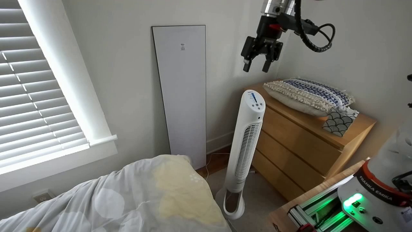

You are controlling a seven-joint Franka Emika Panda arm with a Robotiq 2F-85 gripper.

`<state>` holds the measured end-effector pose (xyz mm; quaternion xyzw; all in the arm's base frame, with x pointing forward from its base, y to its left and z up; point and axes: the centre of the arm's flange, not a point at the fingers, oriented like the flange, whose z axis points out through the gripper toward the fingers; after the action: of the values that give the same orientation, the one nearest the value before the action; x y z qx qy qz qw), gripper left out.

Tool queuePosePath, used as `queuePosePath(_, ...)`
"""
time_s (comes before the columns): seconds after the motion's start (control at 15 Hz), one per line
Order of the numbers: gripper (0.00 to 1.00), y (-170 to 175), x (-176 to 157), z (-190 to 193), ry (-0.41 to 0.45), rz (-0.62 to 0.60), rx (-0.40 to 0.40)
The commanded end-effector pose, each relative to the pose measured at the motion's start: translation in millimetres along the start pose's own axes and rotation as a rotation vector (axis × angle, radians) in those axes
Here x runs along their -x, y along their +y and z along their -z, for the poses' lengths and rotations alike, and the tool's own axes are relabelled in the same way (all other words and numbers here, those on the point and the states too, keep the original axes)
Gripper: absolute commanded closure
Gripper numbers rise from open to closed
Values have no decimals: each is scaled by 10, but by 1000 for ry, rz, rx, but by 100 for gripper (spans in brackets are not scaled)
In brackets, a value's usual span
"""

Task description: Pick up the napkins from the bed and put them on top of the striped pillow

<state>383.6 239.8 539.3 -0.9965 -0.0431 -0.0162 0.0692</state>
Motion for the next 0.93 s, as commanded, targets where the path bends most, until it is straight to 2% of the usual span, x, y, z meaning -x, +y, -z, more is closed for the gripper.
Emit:
queuePosePath(0.0,0,-687,-96,-151,16,201,20)
queuePosePath(0.33,0,-1708,177,-554,43,480,6)
queuePosePath(0.53,0,-2302,494,-915,44,651,-10)
queuePosePath(0.67,0,-2602,715,-1135,42,763,-19)
queuePosePath(0.87,0,-2916,981,-1400,-15,917,-55)
